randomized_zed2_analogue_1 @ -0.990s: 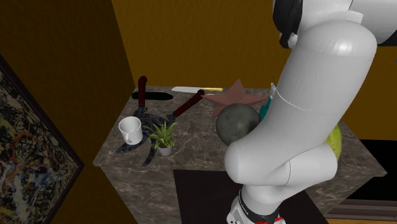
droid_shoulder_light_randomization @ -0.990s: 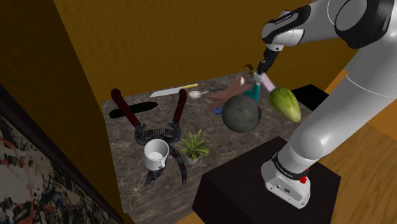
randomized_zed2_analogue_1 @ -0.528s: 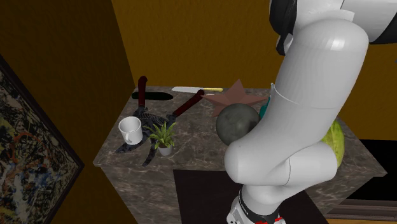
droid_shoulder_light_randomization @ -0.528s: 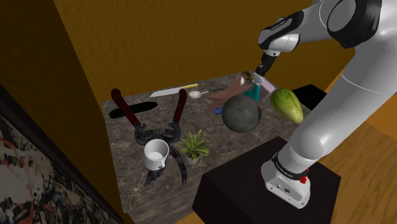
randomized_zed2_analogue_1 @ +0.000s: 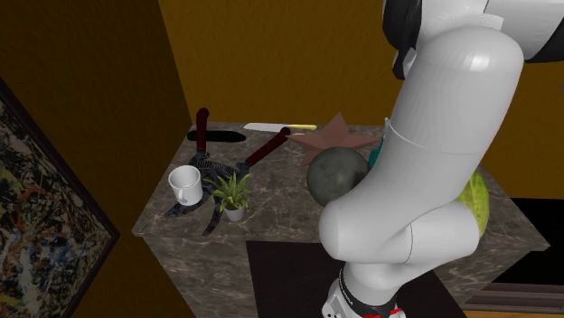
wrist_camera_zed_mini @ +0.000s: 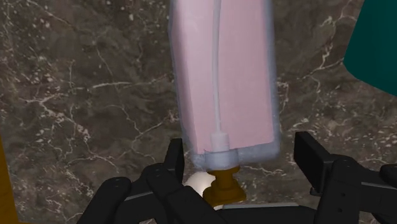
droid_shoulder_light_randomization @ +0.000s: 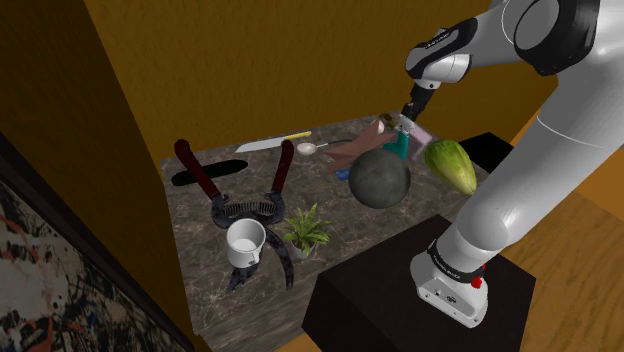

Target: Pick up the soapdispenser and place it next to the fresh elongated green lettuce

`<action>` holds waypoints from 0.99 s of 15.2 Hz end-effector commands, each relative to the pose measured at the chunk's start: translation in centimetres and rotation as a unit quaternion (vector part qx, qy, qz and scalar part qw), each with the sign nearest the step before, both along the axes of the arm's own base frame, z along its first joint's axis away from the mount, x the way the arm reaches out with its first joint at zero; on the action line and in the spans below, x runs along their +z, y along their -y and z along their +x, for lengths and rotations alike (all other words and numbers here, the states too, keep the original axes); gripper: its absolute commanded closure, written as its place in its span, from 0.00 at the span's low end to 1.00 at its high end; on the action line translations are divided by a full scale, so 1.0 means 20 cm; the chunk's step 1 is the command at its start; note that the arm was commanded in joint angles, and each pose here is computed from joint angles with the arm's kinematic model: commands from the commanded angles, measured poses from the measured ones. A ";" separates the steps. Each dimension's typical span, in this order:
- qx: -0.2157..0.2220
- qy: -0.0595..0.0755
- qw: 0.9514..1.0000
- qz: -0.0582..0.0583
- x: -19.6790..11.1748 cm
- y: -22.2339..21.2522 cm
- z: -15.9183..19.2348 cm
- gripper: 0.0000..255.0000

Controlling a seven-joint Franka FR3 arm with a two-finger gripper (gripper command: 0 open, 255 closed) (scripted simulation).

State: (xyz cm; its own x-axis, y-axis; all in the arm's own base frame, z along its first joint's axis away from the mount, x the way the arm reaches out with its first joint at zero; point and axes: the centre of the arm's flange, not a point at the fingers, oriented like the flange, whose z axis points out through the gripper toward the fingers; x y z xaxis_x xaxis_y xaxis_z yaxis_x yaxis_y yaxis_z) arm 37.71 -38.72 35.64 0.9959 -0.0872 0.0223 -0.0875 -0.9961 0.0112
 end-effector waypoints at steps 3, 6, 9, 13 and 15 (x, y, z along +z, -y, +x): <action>-0.001 -0.004 1.000 0.002 -0.01 0.00 -0.01 0.00; -0.001 -0.004 1.000 0.002 0.05 0.00 -0.01 0.00; -0.001 -0.004 1.000 0.002 0.23 0.00 -0.01 0.00; -0.001 -0.004 1.000 0.002 0.23 0.00 -0.01 0.00; -0.001 -0.004 1.000 0.002 0.23 0.00 -0.01 0.00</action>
